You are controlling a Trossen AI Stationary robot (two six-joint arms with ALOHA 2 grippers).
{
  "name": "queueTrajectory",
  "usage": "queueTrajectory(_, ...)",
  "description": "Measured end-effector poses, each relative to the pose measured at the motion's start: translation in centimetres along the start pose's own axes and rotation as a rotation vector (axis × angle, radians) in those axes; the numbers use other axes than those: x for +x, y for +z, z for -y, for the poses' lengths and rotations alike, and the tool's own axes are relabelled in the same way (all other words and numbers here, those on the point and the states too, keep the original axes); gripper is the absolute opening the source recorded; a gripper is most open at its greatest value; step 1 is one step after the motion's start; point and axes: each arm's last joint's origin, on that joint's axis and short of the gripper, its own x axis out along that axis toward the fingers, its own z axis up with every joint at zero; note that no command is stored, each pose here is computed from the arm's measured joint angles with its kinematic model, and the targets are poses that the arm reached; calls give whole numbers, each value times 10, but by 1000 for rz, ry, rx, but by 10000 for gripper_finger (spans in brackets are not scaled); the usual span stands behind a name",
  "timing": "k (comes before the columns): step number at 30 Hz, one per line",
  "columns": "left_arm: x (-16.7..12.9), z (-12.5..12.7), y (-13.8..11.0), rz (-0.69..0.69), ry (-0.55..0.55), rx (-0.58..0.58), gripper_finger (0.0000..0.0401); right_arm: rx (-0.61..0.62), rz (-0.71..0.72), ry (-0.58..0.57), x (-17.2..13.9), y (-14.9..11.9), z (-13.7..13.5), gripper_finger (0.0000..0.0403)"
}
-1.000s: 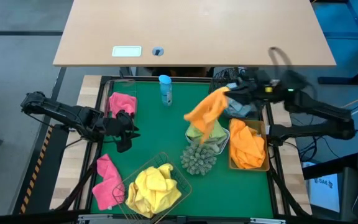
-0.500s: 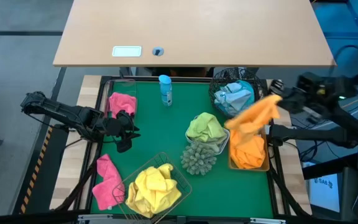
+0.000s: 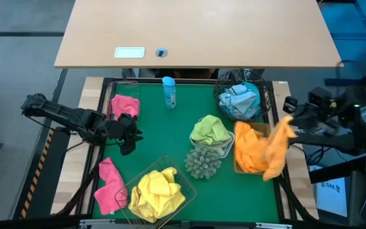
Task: Sort microfiber towel by color & place in baskets
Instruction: Put the orange microfiber cloth into the orange bin
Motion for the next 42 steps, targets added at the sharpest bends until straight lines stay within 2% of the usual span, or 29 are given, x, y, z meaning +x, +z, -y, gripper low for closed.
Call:
queueTrajectory(6,0,0,0,0,-1,-39,124,-33,-92,-345,-5,-20,22,1)
queueTrajectory(10,0,0,0,0,-1,-66,124,-70,-130,-474,-8,-27,29,1)
queueTrajectory(15,0,1,1,13,-12,-72,124,-85,-229,-532,-13,-36,33,1)
queueTrajectory(19,0,2,3,26,-21,-77,124,-40,-312,-602,-17,-46,38,1)
queueTrajectory(25,0,3,3,33,-28,-81,124,28,-410,-638,-13,-66,60,1)
queueTrajectory(32,0,3,3,33,-27,-81,124,262,-563,-584,-8,-102,90,1)
queueTrajectory(37,0,3,3,33,-27,-83,124,418,-691,-685,-17,-126,101,1)
queueTrajectory(42,0,3,5,44,-36,-88,124,501,-722,-741,-18,-142,114,1)
